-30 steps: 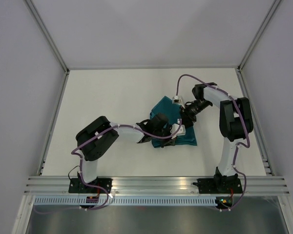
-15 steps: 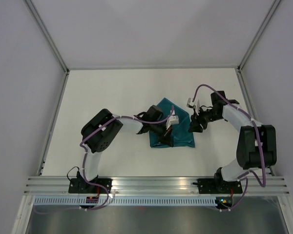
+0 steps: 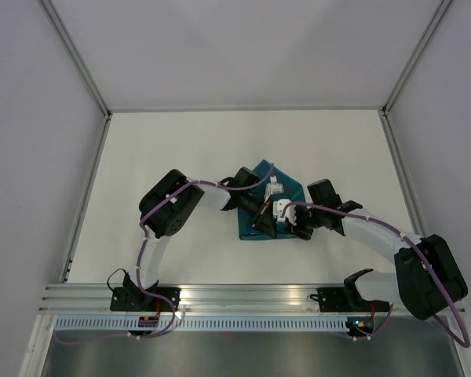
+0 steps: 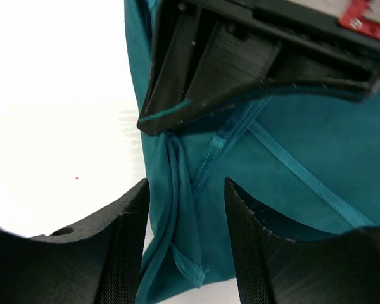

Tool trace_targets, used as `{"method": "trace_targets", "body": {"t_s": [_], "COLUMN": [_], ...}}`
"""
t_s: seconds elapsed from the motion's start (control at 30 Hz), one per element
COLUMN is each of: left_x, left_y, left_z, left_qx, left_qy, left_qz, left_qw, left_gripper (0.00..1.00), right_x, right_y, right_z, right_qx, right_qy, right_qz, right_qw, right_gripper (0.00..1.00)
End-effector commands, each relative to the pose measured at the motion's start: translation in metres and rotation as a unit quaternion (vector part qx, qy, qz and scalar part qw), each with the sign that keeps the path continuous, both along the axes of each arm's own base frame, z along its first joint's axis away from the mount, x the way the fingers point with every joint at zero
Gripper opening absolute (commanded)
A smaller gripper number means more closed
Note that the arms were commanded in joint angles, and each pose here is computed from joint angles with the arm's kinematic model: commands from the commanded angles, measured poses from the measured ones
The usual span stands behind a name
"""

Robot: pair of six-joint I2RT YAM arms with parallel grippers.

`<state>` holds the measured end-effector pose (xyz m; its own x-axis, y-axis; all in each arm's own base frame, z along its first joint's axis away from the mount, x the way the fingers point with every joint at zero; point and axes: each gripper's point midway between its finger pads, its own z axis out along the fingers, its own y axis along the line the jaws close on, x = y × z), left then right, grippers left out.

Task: Fold the napkin, place the utensils inside, and roll it up
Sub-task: Roll the napkin with the utensil

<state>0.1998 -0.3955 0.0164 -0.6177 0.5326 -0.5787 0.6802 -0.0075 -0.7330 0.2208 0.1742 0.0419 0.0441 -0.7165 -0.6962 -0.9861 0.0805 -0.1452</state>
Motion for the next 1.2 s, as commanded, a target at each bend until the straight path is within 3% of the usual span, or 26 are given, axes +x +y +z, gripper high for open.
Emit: {"method": "trace_targets", "body": {"t_s": [0.0,0.43,0.77,0.83,0.93,1.17], "left_x": [-0.006,-0.002,0.000,0.001,0.003,0.019], "left_y": [0.013,0.012,0.010,0.009,0.009,0.010], "left_z": [-0.034,-0.034,-0.032,-0.032,-0.030,-0.015], "left_qx": [0.061,0.063,0.060,0.060,0.061,0.050], "left_qy": [0.046,0.049,0.045,0.045,0.042,0.030], "left_qz": [0.018,0.025,0.025,0.026,0.031,0.064], "left_qw": [0.997,0.996,0.997,0.997,0.997,0.996], "left_gripper": [0.02,0.02,0.02,0.02,0.06,0.24], "right_x": [0.012,-0.007,-0.009,-0.010,-0.015,-0.032], "right_y": [0.017,0.036,0.034,0.036,0.035,0.027], "right_z": [0.012,-0.012,-0.026,-0.028,-0.033,-0.044], "right_qx": [0.011,-0.022,-0.044,-0.046,-0.056,-0.087], "right_qy": [-0.060,-0.050,-0.016,-0.005,0.021,0.093], "right_qz": [0.019,0.054,0.052,0.054,0.061,0.078], "right_qw": [0.998,0.997,0.998,0.997,0.996,0.989], "right_gripper": [0.57,0.56,0.50,0.47,0.30,0.20]}}
